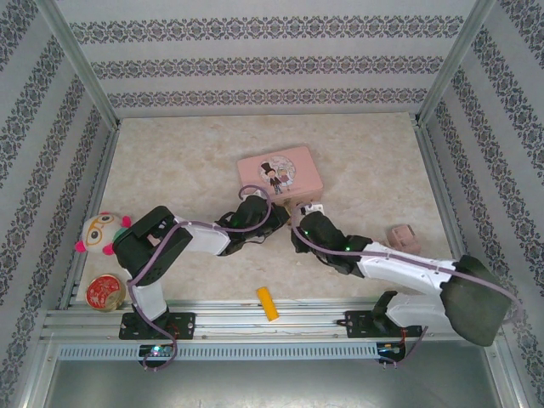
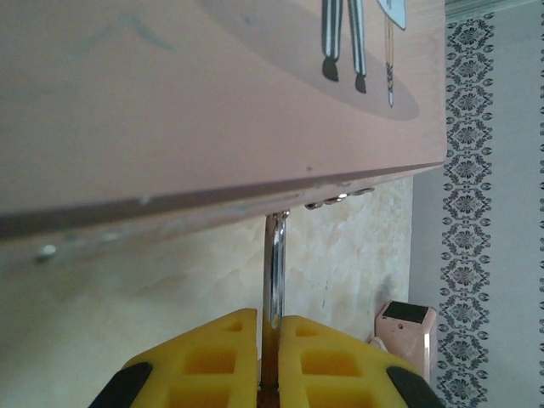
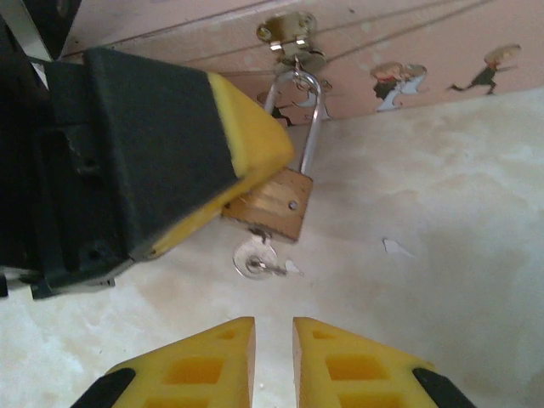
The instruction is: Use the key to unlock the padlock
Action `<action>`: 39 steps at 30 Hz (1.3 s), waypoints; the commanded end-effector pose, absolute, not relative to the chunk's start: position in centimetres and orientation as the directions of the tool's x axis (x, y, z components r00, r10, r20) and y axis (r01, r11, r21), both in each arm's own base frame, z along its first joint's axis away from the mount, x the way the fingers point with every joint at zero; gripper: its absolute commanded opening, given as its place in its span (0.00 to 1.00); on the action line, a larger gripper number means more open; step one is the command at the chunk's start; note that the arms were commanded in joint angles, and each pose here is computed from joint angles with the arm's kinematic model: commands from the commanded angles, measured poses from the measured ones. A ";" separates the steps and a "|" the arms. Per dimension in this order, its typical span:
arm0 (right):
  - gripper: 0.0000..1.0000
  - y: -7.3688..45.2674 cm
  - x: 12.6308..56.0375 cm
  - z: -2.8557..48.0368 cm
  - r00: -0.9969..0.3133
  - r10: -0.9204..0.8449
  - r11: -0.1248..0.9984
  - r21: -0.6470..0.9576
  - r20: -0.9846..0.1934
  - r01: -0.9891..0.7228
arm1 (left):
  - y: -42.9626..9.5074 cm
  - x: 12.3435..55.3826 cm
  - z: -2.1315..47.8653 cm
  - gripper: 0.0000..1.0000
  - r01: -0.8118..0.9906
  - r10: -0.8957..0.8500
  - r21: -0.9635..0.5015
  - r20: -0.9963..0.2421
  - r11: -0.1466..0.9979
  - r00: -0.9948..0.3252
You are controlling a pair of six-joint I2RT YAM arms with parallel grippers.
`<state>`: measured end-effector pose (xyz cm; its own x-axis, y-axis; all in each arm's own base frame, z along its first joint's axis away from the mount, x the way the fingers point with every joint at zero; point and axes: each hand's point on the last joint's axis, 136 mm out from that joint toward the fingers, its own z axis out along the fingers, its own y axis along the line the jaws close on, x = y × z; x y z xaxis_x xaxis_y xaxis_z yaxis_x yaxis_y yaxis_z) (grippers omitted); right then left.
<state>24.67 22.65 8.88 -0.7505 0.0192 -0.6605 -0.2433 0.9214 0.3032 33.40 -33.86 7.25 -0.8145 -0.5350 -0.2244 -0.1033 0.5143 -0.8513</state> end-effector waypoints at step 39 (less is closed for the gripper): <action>0.30 25.6 25.7 8.7 -0.699 -0.240 0.930 0.047 -0.674 -0.364 | -34.2 31.7 5.0 0.00 -0.181 -0.474 -0.826 -0.115 0.533 -0.873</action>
<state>25.74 24.72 7.16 -0.7153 -0.2507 -0.6523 -0.3487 0.9370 0.0222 33.22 -34.08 7.28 -0.8382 -0.5074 -0.2002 -0.1027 0.5072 -0.8557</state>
